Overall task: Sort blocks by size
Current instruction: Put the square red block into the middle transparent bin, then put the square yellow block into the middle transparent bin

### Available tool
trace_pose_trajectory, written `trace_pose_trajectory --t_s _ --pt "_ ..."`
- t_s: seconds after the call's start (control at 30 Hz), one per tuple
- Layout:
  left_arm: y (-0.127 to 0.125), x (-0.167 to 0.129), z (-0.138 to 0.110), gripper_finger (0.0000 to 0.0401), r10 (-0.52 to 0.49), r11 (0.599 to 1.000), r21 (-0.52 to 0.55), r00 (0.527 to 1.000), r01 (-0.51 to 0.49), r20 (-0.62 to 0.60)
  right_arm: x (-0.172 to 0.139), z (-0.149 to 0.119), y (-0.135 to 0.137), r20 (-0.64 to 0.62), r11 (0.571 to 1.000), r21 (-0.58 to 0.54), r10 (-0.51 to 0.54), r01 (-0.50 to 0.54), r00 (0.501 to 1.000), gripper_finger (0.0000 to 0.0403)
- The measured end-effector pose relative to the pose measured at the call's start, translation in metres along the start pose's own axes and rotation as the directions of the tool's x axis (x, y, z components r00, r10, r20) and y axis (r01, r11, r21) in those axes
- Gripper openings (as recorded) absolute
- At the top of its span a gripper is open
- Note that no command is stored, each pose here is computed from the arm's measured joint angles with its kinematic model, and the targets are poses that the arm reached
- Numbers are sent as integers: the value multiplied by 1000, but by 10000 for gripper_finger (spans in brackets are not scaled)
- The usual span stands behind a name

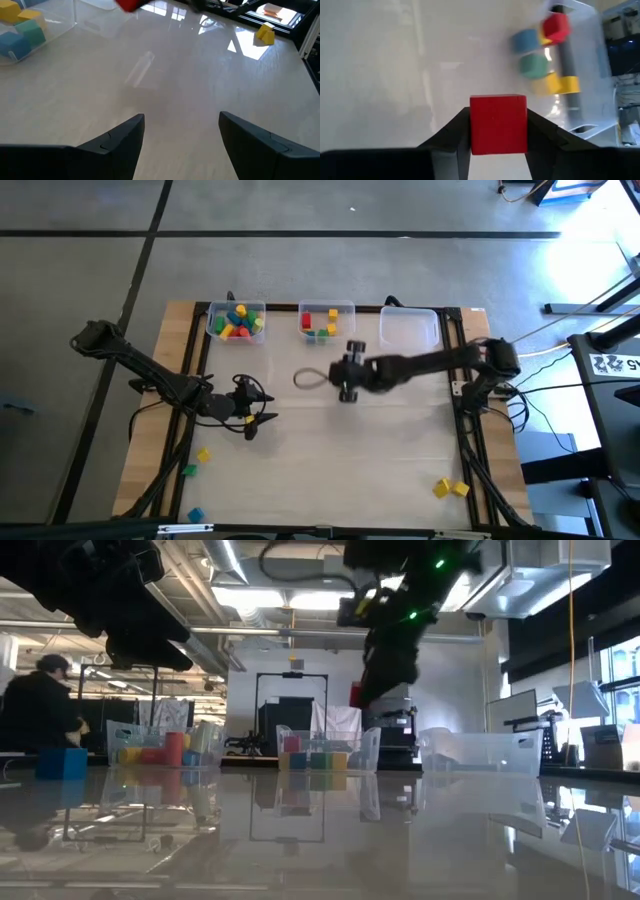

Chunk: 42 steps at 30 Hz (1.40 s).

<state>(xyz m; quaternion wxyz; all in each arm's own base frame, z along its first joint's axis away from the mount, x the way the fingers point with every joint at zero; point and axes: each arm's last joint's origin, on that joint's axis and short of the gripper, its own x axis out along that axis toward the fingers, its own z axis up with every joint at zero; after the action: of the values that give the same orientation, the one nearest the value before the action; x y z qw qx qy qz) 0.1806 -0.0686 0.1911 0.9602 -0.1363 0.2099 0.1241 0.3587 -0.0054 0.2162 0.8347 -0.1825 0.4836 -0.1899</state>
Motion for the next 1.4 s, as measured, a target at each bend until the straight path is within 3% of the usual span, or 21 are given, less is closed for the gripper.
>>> trace_pose_trajectory --t_s 0.4,0.7,0.9,1.17,1.4 --pt "0 0 0 253 0 1000 0 1000 0 0 48 -8 -110 124 992 116 -60 46 990 137" --pt "0 0 0 253 0 1000 3 1000 0 0 64 -25 -167 207 971 233 -112 62 972 137" --pt "0 0 0 253 0 1000 3 1000 0 0 70 -36 -180 211 960 269 -138 78 968 148" --pt "0 0 0 253 0 1000 3 1000 0 0 70 -37 -181 191 955 276 -167 110 967 227" --pt "0 0 0 253 0 1000 3 1000 0 0 65 -34 -173 214 974 220 -92 44 972 265"
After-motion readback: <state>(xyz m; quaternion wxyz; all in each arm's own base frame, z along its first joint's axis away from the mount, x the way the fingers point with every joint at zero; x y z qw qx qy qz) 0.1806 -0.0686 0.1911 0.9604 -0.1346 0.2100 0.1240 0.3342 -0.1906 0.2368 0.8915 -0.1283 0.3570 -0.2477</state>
